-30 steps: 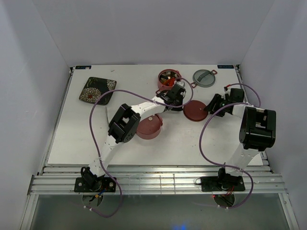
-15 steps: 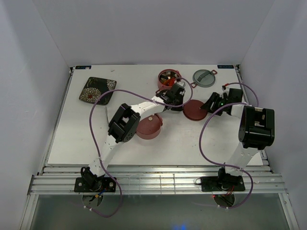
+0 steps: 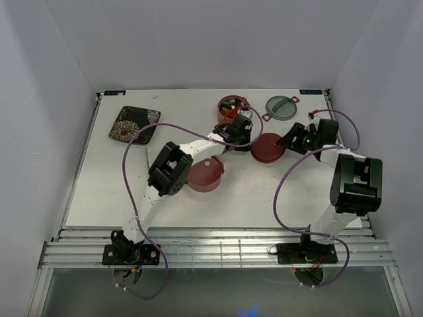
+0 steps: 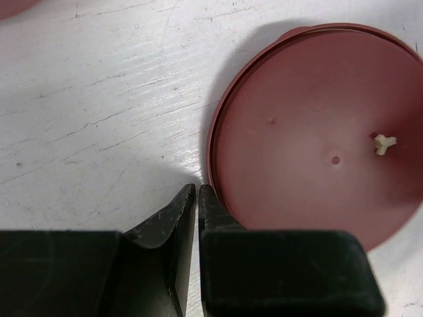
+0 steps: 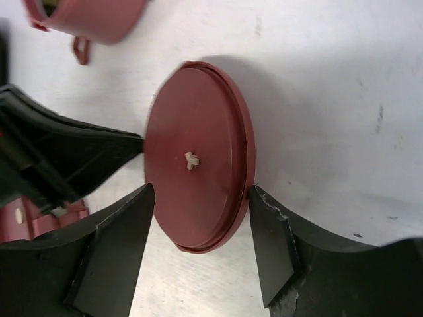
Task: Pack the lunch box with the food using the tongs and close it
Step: Pick up the box lid from the center of the board.
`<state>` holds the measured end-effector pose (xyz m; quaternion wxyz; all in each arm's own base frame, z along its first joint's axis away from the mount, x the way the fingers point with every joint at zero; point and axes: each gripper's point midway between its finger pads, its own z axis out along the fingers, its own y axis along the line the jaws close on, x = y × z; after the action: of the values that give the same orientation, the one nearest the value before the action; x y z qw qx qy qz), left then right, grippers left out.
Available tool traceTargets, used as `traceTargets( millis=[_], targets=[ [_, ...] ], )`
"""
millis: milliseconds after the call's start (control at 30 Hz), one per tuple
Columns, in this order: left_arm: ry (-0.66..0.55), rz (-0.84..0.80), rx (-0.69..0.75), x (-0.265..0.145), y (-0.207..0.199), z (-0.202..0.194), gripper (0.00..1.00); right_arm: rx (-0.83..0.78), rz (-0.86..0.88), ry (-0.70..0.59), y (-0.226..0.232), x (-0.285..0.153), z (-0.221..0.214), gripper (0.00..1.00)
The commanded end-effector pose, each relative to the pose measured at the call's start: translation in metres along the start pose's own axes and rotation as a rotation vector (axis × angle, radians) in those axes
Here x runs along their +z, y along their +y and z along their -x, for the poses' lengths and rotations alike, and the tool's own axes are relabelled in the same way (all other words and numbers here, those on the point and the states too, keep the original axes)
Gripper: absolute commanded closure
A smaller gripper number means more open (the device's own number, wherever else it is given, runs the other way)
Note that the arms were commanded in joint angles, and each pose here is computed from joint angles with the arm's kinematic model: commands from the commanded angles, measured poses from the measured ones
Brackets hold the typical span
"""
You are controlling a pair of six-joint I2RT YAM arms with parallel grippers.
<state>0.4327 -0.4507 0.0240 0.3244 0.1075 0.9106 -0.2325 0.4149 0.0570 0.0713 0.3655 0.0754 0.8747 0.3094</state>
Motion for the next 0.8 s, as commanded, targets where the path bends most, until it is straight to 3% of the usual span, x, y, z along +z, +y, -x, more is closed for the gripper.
traceTargets(
  millis=[0,767],
  targets=[
    [0.045,-0.02,-0.001,-0.009,-0.008,-0.015,0.81,-0.052,0.131,-0.018,0.038,-0.008,0.008,0.35],
    [0.013,-0.029,-0.01,-0.023,-0.014,-0.005,0.81,-0.044,0.322,0.019,0.075,0.003,-0.004,0.35]
  ],
)
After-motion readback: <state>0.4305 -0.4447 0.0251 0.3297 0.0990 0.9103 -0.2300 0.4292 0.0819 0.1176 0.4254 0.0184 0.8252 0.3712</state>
